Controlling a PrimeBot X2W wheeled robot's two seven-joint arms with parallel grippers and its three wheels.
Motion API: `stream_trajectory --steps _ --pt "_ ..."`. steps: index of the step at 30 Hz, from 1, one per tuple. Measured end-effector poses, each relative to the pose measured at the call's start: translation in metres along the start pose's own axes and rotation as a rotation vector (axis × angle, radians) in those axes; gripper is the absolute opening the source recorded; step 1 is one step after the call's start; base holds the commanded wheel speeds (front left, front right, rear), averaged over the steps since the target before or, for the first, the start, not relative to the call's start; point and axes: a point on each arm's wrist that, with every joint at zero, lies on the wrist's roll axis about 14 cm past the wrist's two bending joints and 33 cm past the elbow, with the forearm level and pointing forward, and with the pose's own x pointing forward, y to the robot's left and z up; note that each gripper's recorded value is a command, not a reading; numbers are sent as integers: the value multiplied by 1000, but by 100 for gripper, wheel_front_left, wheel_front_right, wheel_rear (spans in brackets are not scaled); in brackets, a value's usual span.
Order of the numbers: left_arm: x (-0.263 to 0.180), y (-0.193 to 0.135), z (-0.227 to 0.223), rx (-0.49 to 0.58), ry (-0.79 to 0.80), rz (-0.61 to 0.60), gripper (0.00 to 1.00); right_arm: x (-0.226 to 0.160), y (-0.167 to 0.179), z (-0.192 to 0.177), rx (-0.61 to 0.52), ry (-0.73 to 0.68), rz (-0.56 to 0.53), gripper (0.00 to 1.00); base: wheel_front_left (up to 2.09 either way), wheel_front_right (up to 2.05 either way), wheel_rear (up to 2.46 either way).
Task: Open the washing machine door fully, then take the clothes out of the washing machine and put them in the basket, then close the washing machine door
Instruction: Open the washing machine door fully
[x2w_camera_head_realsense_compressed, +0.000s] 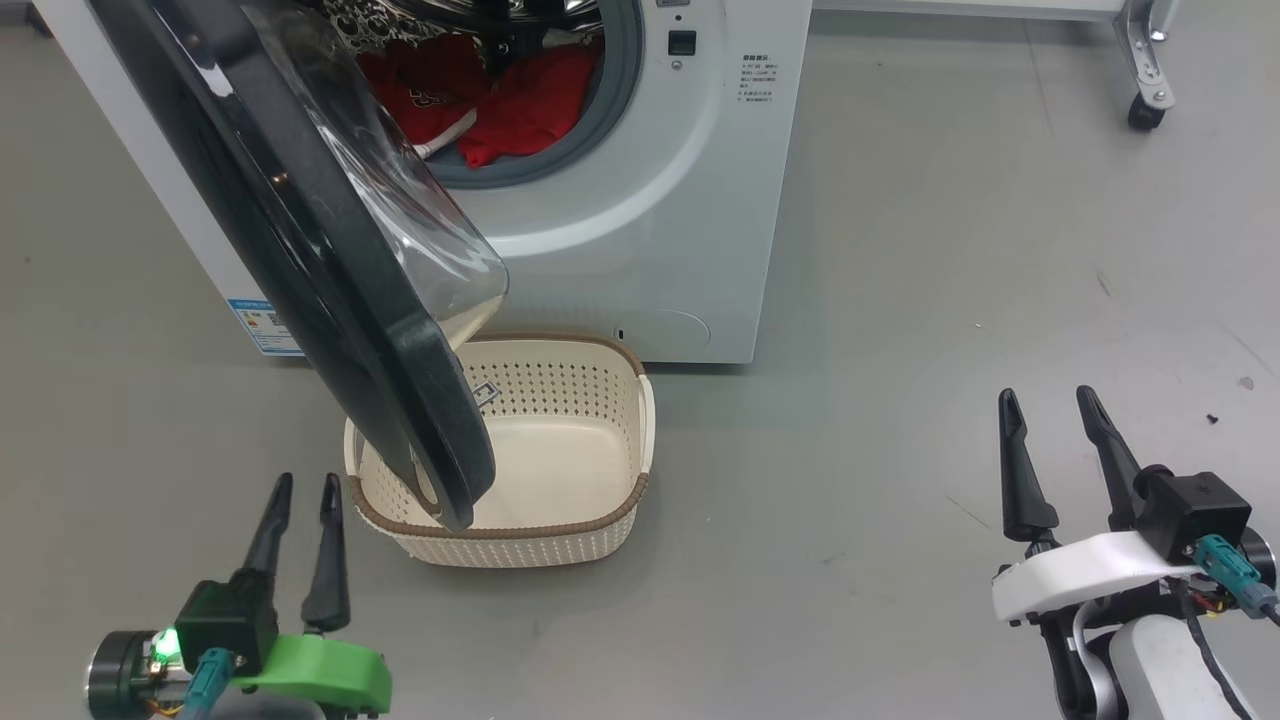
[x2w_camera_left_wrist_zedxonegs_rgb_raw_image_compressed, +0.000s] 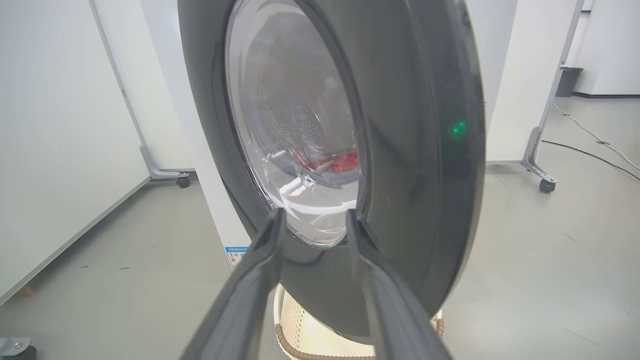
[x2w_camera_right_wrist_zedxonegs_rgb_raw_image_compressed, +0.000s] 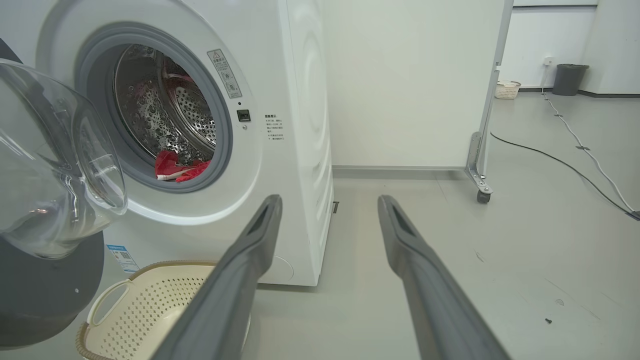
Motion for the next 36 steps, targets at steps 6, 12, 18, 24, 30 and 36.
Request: stream_trajectory --steps 6,12,18,24,30,36 --pt "-1 -2 -3 1 11 -8 0 0 2 0 6 -1 6 100 0 0 0" --pt "-1 -4 -2 2 5 -19 0 -1 3 0 6 -1 7 100 0 0 0" --pt "0 -3 7 -6 -23 -22 0 -1 4 1 10 -7 10 100 0 0 0" --pt "3 -3 25 -11 -78 -26 0 -1 6 4 12 -17 13 100 0 0 0" --pt "18 -9 66 0 -200 -59 0 -1 7 5 8 -20 14 100 0 0 0" --pt "32 -17 110 23 -331 -99 0 -1 8 4 7 -19 18 100 0 0 0"
